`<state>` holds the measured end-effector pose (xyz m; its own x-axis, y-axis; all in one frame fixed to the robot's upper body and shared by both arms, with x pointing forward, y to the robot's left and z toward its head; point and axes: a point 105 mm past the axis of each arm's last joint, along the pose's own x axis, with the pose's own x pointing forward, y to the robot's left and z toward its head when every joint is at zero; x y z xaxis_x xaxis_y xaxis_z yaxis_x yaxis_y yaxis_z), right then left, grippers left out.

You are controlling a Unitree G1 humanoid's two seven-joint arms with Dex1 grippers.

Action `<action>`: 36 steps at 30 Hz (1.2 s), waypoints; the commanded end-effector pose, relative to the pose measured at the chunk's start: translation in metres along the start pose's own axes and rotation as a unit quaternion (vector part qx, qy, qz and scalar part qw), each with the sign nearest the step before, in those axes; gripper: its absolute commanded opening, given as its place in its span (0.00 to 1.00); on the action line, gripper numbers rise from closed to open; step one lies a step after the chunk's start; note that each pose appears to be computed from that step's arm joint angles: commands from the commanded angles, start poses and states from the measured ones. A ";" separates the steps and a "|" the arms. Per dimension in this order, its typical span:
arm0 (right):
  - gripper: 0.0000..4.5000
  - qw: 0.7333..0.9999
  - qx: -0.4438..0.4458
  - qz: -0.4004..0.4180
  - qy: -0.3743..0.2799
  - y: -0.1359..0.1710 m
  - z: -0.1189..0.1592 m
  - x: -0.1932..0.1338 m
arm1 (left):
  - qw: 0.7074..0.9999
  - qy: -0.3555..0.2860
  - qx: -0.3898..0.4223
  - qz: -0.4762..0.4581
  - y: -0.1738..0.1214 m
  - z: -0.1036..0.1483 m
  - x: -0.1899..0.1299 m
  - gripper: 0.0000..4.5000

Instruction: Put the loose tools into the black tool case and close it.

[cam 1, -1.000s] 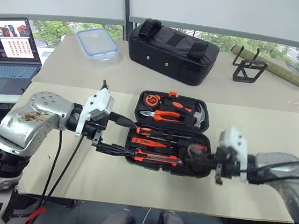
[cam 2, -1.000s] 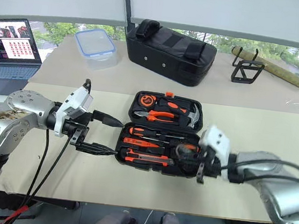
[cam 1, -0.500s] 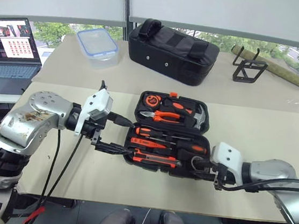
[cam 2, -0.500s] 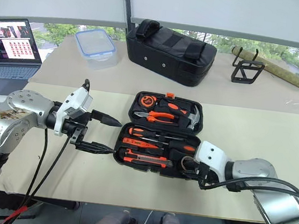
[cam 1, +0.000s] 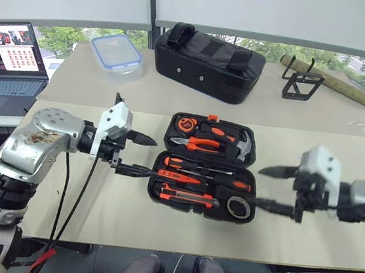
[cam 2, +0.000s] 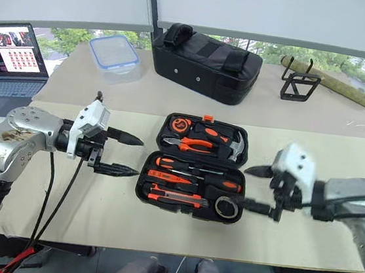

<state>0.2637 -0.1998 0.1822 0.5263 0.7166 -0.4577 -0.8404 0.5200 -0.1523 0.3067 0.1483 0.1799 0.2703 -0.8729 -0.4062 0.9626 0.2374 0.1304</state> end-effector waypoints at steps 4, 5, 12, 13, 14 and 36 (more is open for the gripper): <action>0.44 0.996 0.016 -0.081 0.030 -0.038 -0.026 0.000 | 0.996 0.058 0.003 0.075 0.032 -0.043 0.002 0.42; 0.36 0.996 0.011 -0.082 0.037 -0.040 -0.031 0.004 | 0.995 0.063 0.006 0.075 0.033 -0.047 0.007 0.33; 0.02 0.994 -0.065 -0.053 0.077 -0.044 -0.048 0.034 | 0.995 0.057 0.002 0.079 0.037 -0.058 0.042 0.00; 0.02 0.993 -0.069 -0.053 0.075 -0.045 -0.048 0.037 | 0.996 0.049 0.001 0.073 0.034 -0.056 0.047 0.00; 0.02 0.994 -0.072 -0.048 0.069 -0.044 -0.046 0.040 | 0.997 0.042 0.002 0.059 0.029 -0.054 0.051 0.00; 0.07 0.991 -0.059 -0.077 0.087 -0.026 -0.057 -0.003 | 0.989 0.137 -0.043 0.028 -0.026 -0.104 -0.002 0.06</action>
<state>0.2708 -0.2263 0.1157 0.5445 0.5837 -0.6023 -0.8313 0.4715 -0.2945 0.2737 0.1557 0.0876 0.2100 -0.7809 -0.5883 0.9776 0.1752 0.1164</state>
